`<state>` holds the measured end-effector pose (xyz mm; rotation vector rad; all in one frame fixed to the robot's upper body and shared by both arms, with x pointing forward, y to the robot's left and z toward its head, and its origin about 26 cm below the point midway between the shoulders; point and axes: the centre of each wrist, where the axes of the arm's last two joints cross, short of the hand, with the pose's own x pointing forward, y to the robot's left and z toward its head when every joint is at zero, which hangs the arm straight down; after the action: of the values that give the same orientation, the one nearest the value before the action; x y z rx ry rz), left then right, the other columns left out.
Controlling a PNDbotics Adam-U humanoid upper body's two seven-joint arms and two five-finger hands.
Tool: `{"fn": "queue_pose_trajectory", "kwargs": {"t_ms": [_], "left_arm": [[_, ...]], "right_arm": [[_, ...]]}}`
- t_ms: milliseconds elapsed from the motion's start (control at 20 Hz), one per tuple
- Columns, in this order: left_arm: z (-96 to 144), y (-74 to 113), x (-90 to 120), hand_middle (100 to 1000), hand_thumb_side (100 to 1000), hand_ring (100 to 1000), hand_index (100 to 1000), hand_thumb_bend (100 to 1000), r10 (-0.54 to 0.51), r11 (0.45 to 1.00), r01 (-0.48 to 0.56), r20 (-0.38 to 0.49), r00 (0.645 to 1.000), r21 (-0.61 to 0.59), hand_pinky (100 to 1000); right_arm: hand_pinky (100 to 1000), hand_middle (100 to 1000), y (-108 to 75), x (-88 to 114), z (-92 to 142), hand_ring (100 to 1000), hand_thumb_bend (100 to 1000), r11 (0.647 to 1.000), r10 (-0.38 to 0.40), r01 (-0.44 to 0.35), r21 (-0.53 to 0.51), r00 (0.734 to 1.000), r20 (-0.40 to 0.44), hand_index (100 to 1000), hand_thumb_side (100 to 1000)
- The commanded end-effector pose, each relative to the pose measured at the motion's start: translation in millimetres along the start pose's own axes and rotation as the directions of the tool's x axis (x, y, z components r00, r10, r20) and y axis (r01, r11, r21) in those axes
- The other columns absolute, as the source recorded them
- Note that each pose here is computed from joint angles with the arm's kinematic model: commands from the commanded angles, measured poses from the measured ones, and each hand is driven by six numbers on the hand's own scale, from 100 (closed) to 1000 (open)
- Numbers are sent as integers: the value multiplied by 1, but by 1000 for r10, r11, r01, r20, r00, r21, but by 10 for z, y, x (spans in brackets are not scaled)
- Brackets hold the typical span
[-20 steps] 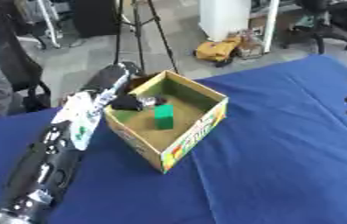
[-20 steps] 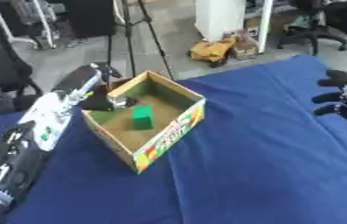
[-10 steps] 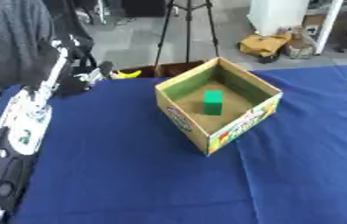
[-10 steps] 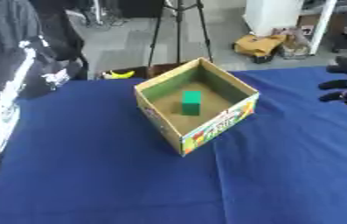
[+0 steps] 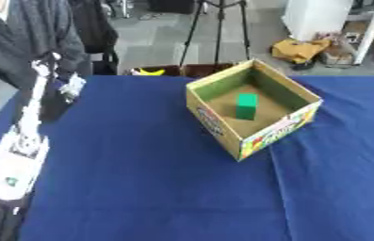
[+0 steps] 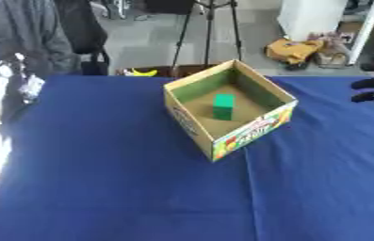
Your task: Pick up objects on the table and place them in the box.
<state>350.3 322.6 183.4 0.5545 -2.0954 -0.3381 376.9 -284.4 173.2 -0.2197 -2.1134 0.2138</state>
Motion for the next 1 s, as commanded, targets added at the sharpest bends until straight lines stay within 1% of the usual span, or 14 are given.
{"fn": "queue_pose_trajectory", "kwargs": {"t_ms": [50, 400, 900, 1000], "left_arm": [[-33, 130, 133, 702, 943, 633, 799, 567, 55, 998, -55, 23, 998, -24, 551], [19, 89, 89, 700, 935, 633, 799, 590, 64, 995, -64, 0, 998, -77, 550], [58, 67, 64, 697, 941, 631, 795, 581, 78, 993, -78, -10, 997, -86, 548], [60, 63, 62, 697, 940, 630, 794, 580, 79, 993, -79, -11, 997, -89, 548]], "right_arm": [[532, 709, -6, 122, -62, 619, 100, 1000, 8, -8, -1, 999, 42, 813, 984], [530, 703, 28, 134, -80, 616, 100, 1000, 3, -4, 14, 999, 44, 793, 982], [525, 687, 22, 123, -75, 606, 100, 1000, 6, -6, 1, 999, 33, 733, 974], [523, 684, 19, 117, -70, 604, 100, 1000, 5, -5, -5, 1000, 29, 710, 972]]}}
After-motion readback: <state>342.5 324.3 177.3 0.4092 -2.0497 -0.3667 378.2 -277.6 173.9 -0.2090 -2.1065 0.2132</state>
